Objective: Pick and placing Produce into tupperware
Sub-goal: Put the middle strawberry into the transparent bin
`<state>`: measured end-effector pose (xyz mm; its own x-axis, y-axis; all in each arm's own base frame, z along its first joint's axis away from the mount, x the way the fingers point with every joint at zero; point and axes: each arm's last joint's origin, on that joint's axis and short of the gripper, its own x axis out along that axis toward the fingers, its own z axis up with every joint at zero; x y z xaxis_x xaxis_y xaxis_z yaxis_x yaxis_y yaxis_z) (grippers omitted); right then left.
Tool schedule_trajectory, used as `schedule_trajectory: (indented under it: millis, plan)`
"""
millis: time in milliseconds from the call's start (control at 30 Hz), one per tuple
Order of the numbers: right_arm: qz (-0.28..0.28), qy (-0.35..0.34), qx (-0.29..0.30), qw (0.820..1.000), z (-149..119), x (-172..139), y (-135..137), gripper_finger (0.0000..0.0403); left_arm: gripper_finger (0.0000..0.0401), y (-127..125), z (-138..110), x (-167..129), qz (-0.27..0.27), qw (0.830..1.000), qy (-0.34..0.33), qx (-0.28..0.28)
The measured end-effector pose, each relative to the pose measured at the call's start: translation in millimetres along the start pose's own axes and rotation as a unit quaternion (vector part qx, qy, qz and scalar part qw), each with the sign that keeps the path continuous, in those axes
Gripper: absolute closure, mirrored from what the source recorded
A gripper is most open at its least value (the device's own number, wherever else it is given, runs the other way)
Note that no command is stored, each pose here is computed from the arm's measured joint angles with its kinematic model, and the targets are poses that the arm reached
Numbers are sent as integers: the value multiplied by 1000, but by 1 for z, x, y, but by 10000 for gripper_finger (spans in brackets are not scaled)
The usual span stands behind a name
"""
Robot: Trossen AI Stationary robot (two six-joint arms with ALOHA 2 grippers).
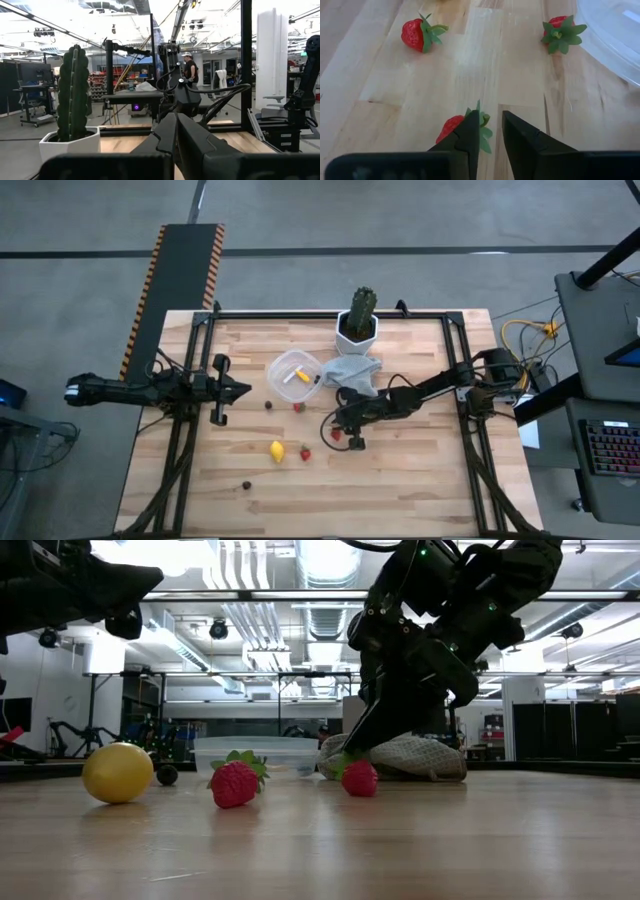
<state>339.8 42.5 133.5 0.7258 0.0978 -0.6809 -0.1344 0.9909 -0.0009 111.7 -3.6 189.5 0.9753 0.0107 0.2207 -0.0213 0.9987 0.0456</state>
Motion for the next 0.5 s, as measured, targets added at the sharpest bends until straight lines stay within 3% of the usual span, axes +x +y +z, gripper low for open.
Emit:
schedule_trajectory:
  millis: [500]
  plan:
    - [0, 0, -1, 1000, 0, 0, 0, 349, 401, 0, 0, 0, 0, 1000, 0, 0]
